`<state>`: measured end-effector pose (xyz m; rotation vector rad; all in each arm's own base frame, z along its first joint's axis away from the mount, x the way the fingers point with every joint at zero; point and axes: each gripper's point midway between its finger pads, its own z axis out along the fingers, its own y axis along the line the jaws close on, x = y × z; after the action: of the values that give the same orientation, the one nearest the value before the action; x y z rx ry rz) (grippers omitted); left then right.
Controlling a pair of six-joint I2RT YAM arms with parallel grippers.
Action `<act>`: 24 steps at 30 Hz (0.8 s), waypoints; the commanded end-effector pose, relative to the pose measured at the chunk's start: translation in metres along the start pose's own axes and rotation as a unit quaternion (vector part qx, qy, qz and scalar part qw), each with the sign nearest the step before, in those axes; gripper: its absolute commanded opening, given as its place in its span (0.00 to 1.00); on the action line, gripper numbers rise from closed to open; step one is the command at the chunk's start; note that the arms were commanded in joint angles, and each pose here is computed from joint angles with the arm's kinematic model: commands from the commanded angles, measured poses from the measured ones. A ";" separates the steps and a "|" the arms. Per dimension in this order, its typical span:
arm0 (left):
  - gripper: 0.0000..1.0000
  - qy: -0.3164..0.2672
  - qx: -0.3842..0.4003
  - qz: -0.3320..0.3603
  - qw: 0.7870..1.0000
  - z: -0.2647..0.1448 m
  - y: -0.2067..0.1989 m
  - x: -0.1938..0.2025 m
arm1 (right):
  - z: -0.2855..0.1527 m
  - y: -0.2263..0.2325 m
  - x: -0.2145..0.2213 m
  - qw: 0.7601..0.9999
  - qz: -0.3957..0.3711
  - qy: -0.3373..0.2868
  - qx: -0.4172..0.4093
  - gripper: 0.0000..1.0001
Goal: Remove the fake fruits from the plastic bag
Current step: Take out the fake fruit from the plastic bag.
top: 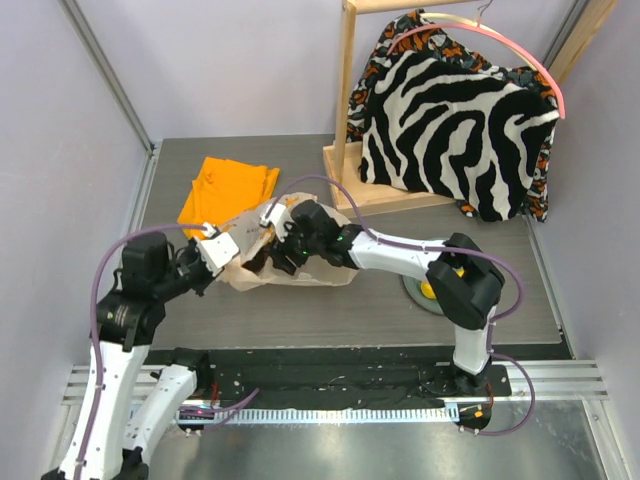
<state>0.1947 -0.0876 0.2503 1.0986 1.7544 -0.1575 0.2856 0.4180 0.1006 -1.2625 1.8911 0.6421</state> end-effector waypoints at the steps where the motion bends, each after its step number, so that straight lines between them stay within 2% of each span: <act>1: 0.00 -0.047 0.035 -0.043 0.997 0.002 -0.001 -0.036 | 0.016 0.002 -0.070 0.996 0.006 -0.088 -0.015 0.64; 5: 0.00 -0.050 0.019 -0.060 0.997 0.000 0.002 -0.038 | 0.032 0.001 -0.076 0.995 0.028 -0.095 -0.012 0.65; 9: 0.00 -0.042 0.001 -0.068 0.997 -0.002 0.004 -0.032 | 0.039 -0.025 -0.103 0.987 0.055 -0.135 0.063 0.73; 11: 0.00 -0.037 -0.007 -0.074 0.997 -0.002 0.006 -0.030 | 0.043 -0.025 -0.110 0.988 0.047 -0.133 0.062 0.73; 17: 0.00 -0.035 -0.014 -0.082 0.996 -0.001 0.006 -0.027 | 0.049 -0.022 -0.083 0.990 0.061 -0.093 0.083 0.66; 24: 0.00 -0.033 -0.017 -0.082 0.996 0.003 0.007 -0.023 | 0.062 -0.044 -0.049 0.985 0.050 -0.052 0.156 0.64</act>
<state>0.1960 -0.0978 0.2626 0.9388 1.8186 -0.2744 0.3403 0.4809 0.1113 -0.9793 1.8905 0.5550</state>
